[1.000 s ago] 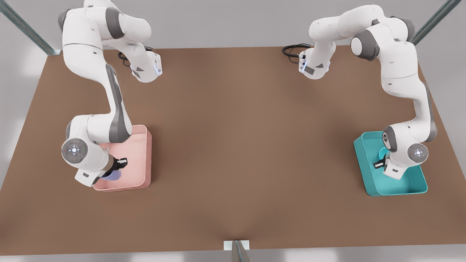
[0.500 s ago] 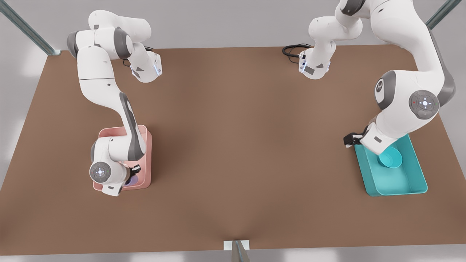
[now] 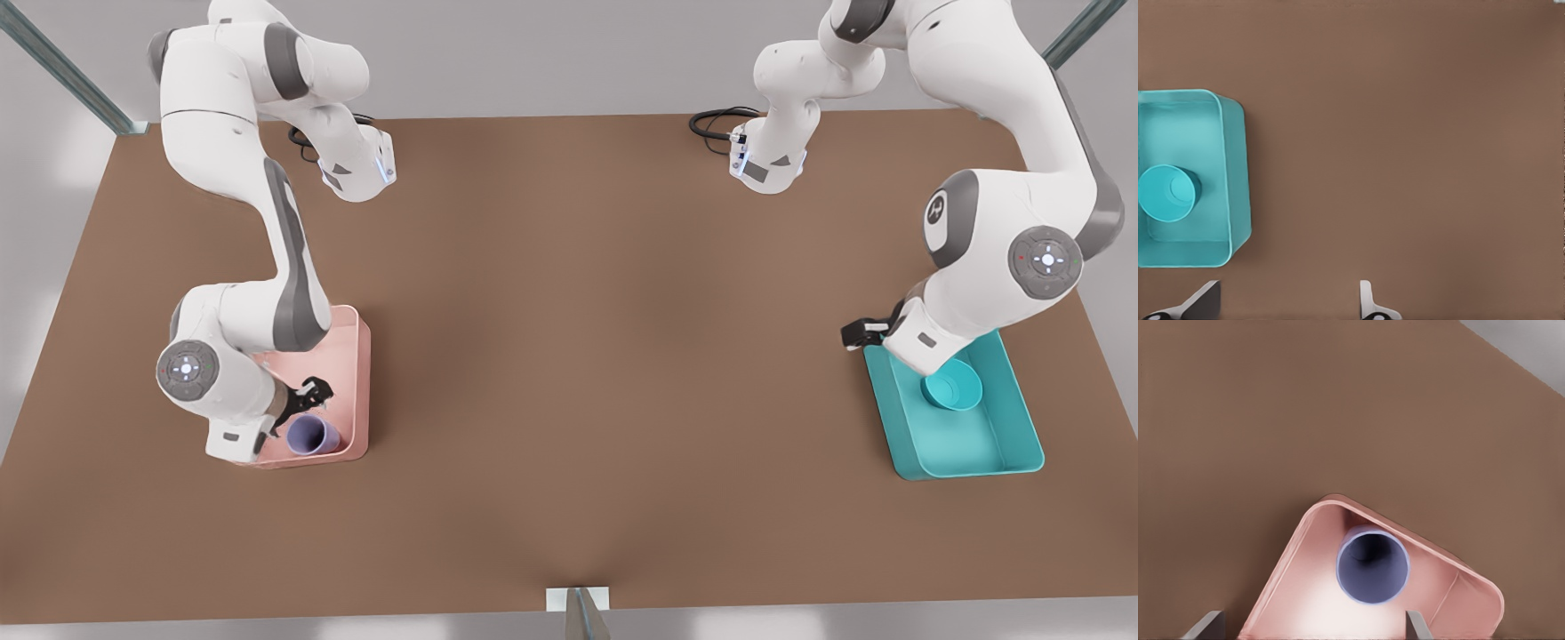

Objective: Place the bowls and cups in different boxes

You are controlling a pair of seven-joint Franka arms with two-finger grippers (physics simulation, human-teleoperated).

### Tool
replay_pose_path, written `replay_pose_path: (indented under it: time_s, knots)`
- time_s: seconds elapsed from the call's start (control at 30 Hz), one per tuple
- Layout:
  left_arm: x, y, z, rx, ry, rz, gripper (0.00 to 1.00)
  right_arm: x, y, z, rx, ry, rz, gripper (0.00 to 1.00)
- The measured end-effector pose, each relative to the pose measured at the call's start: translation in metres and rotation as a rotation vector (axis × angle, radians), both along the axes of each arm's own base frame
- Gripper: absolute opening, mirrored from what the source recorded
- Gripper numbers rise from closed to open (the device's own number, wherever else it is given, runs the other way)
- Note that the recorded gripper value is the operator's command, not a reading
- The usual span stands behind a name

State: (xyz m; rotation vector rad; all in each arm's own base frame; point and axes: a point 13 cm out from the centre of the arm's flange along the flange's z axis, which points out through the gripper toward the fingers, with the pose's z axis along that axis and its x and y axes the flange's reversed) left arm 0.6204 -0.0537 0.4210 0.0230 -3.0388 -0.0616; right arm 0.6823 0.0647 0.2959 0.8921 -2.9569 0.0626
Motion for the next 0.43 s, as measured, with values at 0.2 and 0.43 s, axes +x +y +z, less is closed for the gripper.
replay_pose_path:
  time_s: [0.2, 0.43]
  knots:
    - [0.002, 0.005, -0.002, 0.0, 0.005, 0.008, 1.0, -0.056, -0.048, 0.138, -0.043, 0.044, -0.107, 1.0]
    - [0.001, 0.014, -0.004, -0.004, 0.011, 0.02, 1.0, -0.116, -0.085, 0.183, -0.067, 0.126, -0.249, 1.0]
